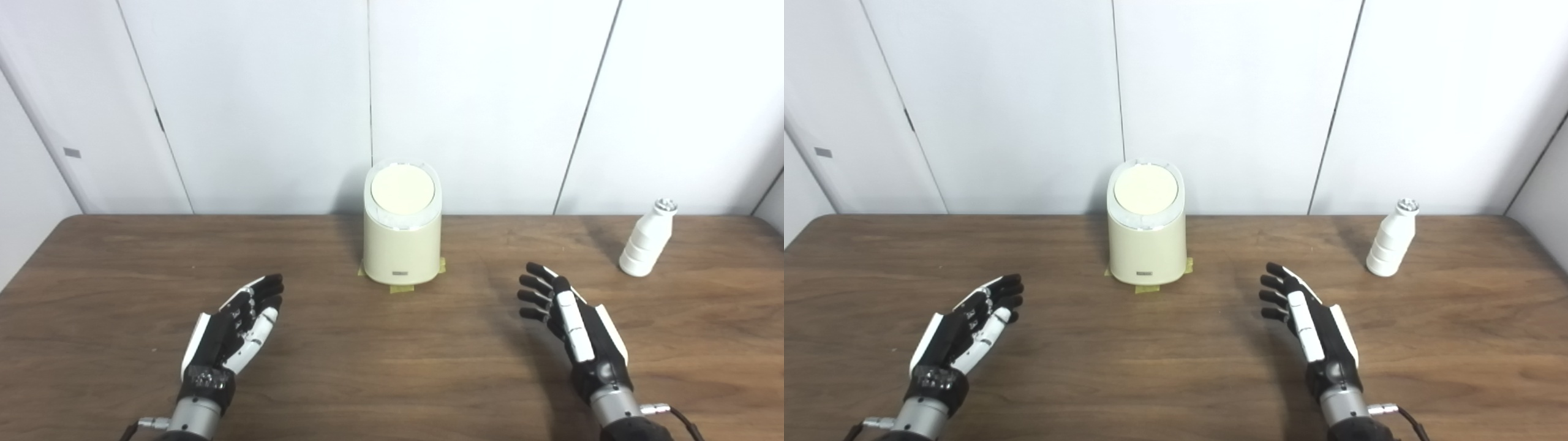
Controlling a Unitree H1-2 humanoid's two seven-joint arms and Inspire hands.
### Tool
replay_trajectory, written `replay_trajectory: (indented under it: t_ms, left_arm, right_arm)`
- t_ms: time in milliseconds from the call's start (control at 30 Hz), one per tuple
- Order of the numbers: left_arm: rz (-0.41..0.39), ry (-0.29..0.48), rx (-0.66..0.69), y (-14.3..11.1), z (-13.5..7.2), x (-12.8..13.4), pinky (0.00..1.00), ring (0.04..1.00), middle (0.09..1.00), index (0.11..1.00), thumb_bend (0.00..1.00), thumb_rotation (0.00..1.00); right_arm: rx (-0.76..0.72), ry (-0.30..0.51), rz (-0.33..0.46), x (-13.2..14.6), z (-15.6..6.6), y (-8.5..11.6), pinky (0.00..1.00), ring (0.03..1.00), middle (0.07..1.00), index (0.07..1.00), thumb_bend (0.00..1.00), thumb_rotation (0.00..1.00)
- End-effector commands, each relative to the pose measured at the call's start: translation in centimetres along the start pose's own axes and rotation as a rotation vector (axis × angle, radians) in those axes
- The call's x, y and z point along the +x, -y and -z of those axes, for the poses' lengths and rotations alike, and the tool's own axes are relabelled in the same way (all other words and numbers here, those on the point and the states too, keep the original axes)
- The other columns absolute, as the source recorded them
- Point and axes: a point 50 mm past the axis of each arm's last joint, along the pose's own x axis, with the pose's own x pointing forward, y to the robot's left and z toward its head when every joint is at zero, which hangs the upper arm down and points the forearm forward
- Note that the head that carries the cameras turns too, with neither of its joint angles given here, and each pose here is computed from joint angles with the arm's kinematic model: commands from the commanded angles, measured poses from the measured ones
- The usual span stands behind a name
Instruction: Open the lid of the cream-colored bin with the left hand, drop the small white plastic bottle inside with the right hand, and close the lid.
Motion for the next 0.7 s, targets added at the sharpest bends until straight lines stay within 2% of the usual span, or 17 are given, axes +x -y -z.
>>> replay_trajectory:
  t_ms: [0, 400, 600, 667]
  left_arm:
    - [-0.003, 0.086, 0.002, 0.01, -1.73, 0.93, 0.82, 0.838, 0.834, 0.834, 0.28, 0.43]
    - [0.001, 0.084, 0.001, 0.05, -1.59, 1.01, 0.82, 0.840, 0.837, 0.835, 0.29, 0.42]
    - [-0.004, 0.087, 0.004, 0.19, -1.57, 0.92, 0.80, 0.837, 0.834, 0.838, 0.29, 0.38]
    - [-0.015, 0.086, 0.005, 0.36, -1.55, 0.83, 0.79, 0.831, 0.829, 0.853, 0.32, 0.36]
  right_arm:
    - [-0.004, 0.087, -0.006, 0.74, -2.02, -0.04, 0.72, 0.795, 0.825, 0.836, 0.47, 1.00]
    - [-0.005, 0.091, -0.003, 0.82, -2.04, -0.02, 0.72, 0.790, 0.821, 0.837, 0.46, 1.00]
    - [0.003, 0.089, -0.004, 0.67, -1.85, 0.09, 0.72, 0.796, 0.825, 0.839, 0.47, 1.00]
    - [0.002, 0.091, -0.003, 0.54, -1.74, 0.22, 0.72, 0.797, 0.825, 0.836, 0.47, 1.00]
